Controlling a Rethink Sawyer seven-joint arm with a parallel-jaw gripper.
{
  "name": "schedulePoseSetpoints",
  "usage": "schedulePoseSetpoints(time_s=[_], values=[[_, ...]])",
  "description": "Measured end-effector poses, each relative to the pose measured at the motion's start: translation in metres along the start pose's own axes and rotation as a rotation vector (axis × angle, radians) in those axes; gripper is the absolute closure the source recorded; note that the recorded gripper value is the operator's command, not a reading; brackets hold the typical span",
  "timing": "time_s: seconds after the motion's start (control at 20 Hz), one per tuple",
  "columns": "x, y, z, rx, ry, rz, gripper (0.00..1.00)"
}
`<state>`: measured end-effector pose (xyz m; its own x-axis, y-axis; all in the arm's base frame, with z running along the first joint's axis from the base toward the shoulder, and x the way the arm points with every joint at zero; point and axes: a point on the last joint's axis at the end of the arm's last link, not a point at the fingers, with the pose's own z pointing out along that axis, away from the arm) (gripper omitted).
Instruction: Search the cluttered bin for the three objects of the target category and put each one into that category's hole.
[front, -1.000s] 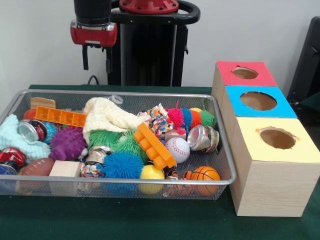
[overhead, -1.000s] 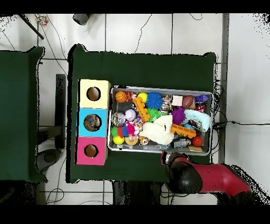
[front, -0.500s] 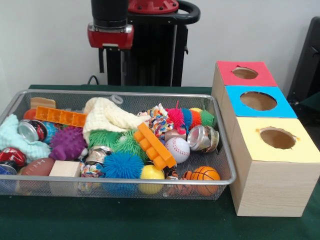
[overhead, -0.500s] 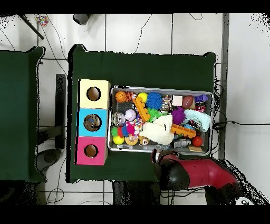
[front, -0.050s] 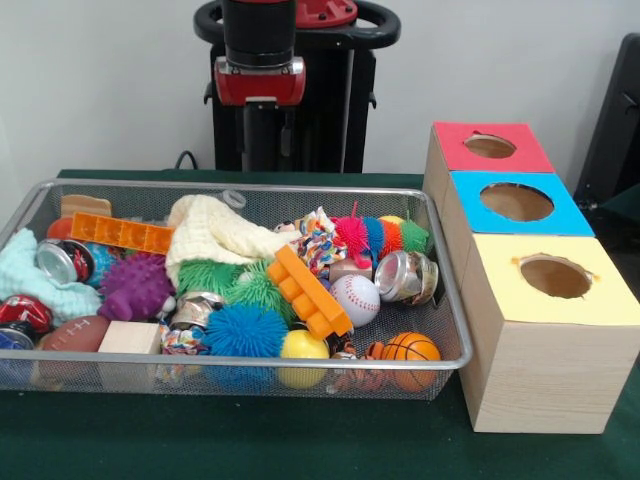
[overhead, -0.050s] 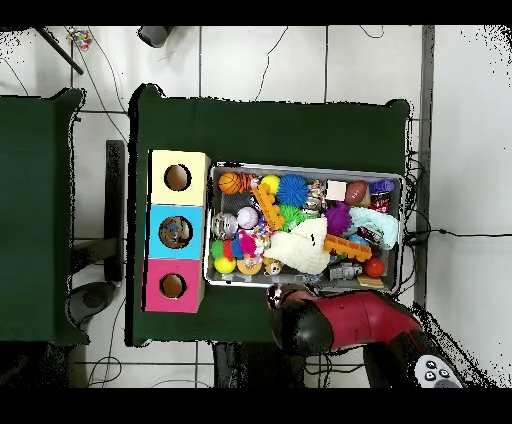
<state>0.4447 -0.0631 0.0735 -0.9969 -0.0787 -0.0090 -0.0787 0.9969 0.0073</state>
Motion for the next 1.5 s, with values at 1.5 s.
schedulePoseSetpoints(time_s=[1.5], values=[[0.006, -0.028, 0.025, -0.033, 0.076, 0.078, 0.00]])
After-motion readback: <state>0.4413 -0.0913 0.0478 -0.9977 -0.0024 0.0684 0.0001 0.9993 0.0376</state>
